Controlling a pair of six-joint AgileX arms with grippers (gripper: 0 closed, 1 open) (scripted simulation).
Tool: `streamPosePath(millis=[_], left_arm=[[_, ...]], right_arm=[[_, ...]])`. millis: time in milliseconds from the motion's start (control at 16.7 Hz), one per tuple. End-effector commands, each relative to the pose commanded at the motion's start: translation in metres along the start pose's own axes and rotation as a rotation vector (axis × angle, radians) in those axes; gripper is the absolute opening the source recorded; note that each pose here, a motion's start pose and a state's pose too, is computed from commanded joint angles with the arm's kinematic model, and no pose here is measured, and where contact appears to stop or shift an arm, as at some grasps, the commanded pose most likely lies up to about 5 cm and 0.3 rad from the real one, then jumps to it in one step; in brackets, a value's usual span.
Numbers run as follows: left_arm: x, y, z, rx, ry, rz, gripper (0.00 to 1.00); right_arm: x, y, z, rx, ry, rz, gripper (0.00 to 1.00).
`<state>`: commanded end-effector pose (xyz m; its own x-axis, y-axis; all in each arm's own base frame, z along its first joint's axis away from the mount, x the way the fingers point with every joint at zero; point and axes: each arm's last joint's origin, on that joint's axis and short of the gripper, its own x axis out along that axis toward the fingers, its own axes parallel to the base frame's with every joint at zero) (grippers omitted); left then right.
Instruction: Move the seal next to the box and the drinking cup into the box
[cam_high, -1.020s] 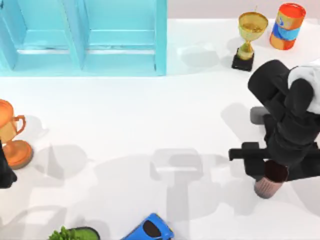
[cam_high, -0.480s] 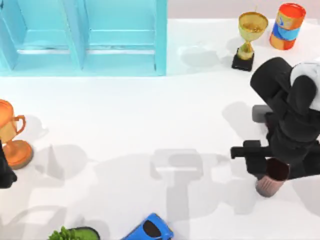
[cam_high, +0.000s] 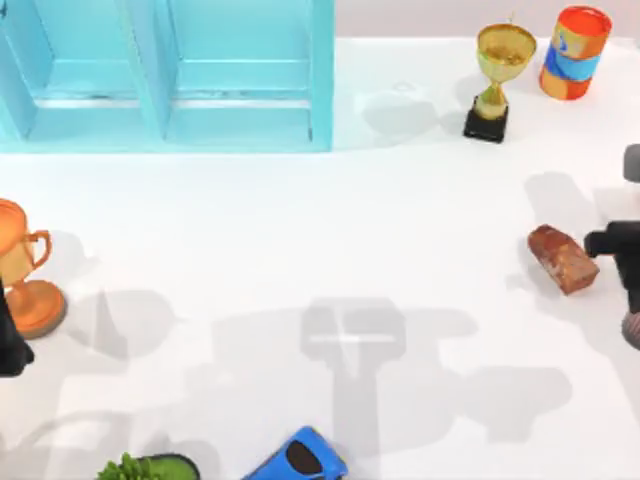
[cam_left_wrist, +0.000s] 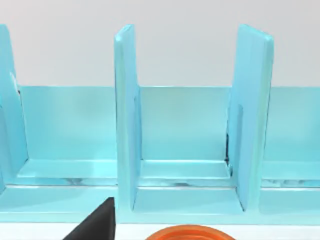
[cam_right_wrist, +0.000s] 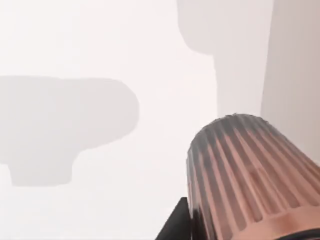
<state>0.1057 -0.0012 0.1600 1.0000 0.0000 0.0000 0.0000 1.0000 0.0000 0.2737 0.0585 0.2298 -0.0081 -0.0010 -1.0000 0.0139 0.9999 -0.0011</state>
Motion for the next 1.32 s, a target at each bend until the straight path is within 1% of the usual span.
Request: streamPosePath(millis=[180,480,660,960,1320], left_arm=[[0.0,0.0,0.0,0.0,0.0,0.0,1.0],[0.0,0.0,0.0,0.0,0.0,0.0,1.0],[0.0,0.0,0.0,0.0,0.0,0.0,1.0],[0.0,0.0,0.0,0.0,0.0,0.0,1.0],[0.0,0.0,0.0,0.0,0.0,0.0,1.0]], right_arm=[[-0.019,-0.018,-0.006,-0.001,-0.007,0.001,0.0],[-0.018,-0.018,-0.006,-0.003,-0.004,0.0,0.0],[-0.022,-0.033,-0.005,-0.003,-0.022,0.001,0.0],[-0.023,-0.093,-0.008,0.003,-0.038,-0.011,0.0],[-0.013,-0.172,-0.036,-0.001,-0.02,-0.022,0.0]])
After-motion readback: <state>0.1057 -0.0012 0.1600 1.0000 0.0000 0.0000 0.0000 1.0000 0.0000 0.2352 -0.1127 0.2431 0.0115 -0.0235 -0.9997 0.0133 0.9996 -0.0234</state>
